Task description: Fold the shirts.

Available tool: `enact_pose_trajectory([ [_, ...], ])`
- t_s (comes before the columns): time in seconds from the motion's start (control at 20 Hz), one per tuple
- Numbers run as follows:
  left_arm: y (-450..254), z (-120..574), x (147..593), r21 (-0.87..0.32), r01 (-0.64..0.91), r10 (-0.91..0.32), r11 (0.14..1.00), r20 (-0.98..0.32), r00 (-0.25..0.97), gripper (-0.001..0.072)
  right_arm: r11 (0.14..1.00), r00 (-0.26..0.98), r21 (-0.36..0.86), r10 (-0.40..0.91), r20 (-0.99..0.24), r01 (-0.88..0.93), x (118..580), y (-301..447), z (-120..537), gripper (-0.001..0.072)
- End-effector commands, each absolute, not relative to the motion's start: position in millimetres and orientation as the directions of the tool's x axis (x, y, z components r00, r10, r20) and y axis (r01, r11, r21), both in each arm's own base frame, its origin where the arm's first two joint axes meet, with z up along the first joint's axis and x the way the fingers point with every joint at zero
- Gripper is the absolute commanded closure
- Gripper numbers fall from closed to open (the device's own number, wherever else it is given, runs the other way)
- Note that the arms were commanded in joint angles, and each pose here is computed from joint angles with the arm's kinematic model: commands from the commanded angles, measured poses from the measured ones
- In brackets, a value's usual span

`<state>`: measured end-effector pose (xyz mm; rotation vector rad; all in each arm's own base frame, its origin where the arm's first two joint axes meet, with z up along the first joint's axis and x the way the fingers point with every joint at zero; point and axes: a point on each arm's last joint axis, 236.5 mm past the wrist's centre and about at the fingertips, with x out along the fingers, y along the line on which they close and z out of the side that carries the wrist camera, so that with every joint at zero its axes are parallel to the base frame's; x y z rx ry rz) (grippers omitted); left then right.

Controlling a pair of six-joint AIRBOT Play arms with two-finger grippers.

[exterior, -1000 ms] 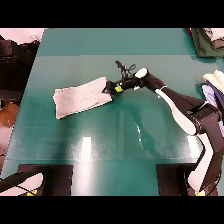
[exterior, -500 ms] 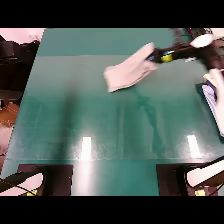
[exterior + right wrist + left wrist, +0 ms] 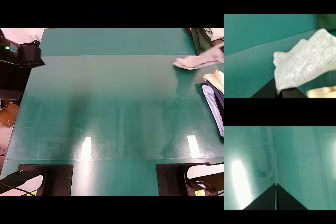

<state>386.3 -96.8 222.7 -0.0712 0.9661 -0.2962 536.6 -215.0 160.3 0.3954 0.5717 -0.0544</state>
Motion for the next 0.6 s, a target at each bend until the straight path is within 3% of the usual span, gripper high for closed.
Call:
enact_pose_trajectory([
  [0.0,-123,213,381,-0.213,0.250,-0.315,0.944,-0.806,0.502,0.0683,0.910,0.870,0.313,-0.095,-0.484,0.273,516,-285,175,0.0704],
  [0.2,-132,205,381,-0.240,0.243,-0.332,0.940,-0.807,0.488,0.0683,0.910,0.887,0.288,-0.154,-0.436,0.299,513,-304,194,0.0704],
  [0.55,-132,200,380,-0.243,0.242,-0.333,0.939,-0.814,0.477,0.0683,0.960,0.934,0.158,-0.171,-0.314,0.229,503,-299,289,0.0704],
])
